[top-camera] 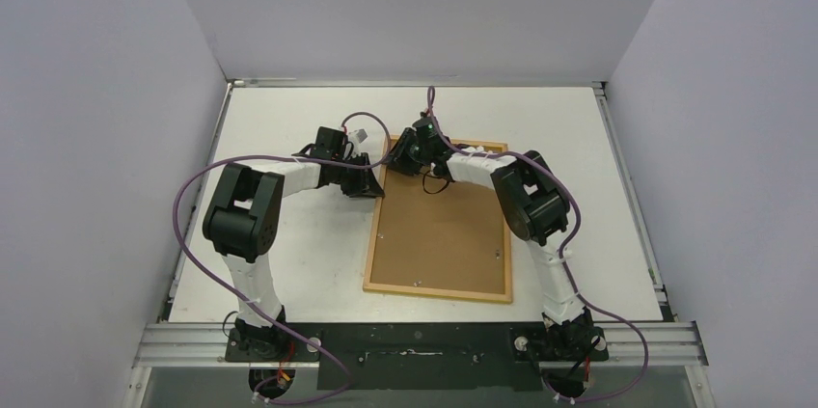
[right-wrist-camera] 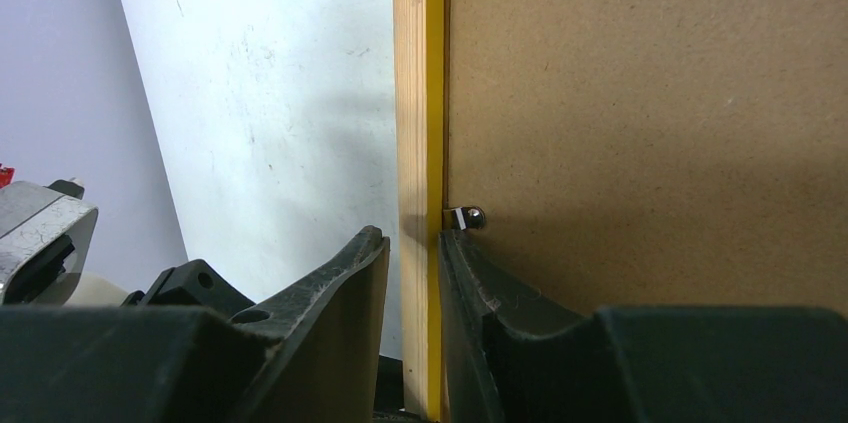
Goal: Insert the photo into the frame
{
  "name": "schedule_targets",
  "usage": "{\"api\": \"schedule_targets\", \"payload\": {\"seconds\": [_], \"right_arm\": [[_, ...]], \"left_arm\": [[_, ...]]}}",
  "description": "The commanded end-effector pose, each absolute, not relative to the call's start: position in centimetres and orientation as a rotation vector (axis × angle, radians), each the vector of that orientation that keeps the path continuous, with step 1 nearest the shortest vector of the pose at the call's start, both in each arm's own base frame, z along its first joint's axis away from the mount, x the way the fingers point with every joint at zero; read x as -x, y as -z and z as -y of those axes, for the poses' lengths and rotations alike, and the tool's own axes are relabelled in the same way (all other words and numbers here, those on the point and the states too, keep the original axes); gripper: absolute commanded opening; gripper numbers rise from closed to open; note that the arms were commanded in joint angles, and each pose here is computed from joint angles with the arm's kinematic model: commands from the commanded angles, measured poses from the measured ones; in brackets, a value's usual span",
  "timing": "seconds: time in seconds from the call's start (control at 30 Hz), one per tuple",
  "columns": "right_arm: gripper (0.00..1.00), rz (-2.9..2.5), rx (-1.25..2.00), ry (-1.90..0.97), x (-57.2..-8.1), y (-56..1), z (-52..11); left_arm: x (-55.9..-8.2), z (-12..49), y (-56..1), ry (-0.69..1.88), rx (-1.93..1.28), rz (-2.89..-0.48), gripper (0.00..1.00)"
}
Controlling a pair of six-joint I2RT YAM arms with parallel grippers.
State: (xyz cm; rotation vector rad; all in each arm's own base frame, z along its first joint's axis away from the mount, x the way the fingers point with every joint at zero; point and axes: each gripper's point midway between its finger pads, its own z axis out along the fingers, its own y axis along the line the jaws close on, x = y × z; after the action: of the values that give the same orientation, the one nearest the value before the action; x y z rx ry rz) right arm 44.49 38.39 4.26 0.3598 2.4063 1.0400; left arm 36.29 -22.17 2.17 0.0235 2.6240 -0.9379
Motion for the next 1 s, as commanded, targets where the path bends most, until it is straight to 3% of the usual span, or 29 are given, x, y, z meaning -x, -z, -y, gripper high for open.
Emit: {"api": "schedule_targets", "payload": {"seconds": [0.0, 0.13, 0.3, 0.53, 0.8, 0.97], "right_arm": [[0.27, -2.389, -0.37, -1.009, -44.9, -2.8, -38.3], [0.31, -2.321, -0.316, -1.095, -44.8, -5.0, -38.5], [0.28, -2.173, -0.253, -1.236, -44.3, -11.0, -38.3], [0.41, -2.071, -0.291, -1.193, -44.8, -16.1, -34.5], [0.47, -2.149, -0.413, -0.744, -45.2, -16.2, -24.8], [0.48, -2.164, -0.53, -0.585, -45.1, -15.5, -19.5]], "left_arm": [[-32.0, 21.7, 0.6, 0.953, -0.019, -2.801, 0.04], [-32.3, 21.6, 0.3, 0.95, 0.017, -2.795, 0.05], [-33.8, 21.7, -2.2, 1.066, 0.091, -2.711, 0.19], [-37.4, 21.0, -7.4, 1.089, 0.024, -2.557, 0.36], [-42.0, 20.4, -10.0, 0.982, 0.0, -2.466, 0.54], [-44.4, 21.2, -10.9, 0.964, -0.001, -2.412, 0.49]]}}
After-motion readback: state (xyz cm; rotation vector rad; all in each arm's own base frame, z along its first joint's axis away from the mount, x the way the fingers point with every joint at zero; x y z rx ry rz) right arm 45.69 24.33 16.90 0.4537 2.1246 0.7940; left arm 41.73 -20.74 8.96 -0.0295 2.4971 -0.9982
